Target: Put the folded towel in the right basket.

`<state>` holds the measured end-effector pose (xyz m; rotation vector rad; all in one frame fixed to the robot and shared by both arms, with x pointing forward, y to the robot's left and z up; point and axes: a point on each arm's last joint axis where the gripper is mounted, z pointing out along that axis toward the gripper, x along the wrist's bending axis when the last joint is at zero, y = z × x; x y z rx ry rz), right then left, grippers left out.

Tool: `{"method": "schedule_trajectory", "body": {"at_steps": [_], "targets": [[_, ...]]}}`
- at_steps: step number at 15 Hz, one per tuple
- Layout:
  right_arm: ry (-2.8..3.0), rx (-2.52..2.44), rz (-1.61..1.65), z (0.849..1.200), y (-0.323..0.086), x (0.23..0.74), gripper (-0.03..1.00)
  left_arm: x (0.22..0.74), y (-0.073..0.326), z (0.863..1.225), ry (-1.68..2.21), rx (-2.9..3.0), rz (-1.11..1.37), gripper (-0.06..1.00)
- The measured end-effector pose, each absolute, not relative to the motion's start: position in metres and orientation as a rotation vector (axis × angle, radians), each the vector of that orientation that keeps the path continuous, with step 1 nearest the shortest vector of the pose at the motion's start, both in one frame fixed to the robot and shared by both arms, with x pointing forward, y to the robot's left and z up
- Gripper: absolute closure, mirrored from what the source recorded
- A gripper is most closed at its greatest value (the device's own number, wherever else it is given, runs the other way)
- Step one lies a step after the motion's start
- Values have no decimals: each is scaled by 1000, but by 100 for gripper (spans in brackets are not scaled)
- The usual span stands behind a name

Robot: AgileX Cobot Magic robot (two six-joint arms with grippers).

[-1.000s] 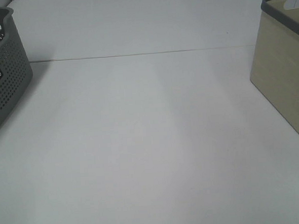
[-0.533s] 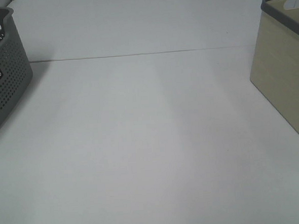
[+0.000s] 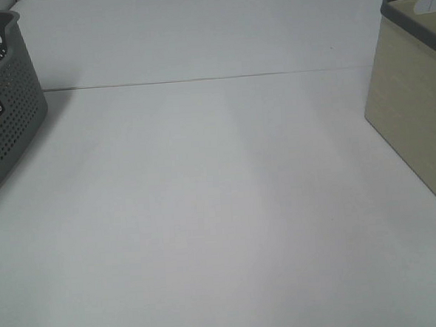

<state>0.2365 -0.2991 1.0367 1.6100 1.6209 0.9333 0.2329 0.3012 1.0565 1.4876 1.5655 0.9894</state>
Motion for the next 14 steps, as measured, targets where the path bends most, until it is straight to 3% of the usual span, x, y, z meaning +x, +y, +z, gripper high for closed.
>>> {"method": "schedule_trajectory", "body": {"at_steps": [14], "targets": [[1619,1614,936,1037,-299,237,-1,233,301,1056,1565,1488,989,-5]]}}
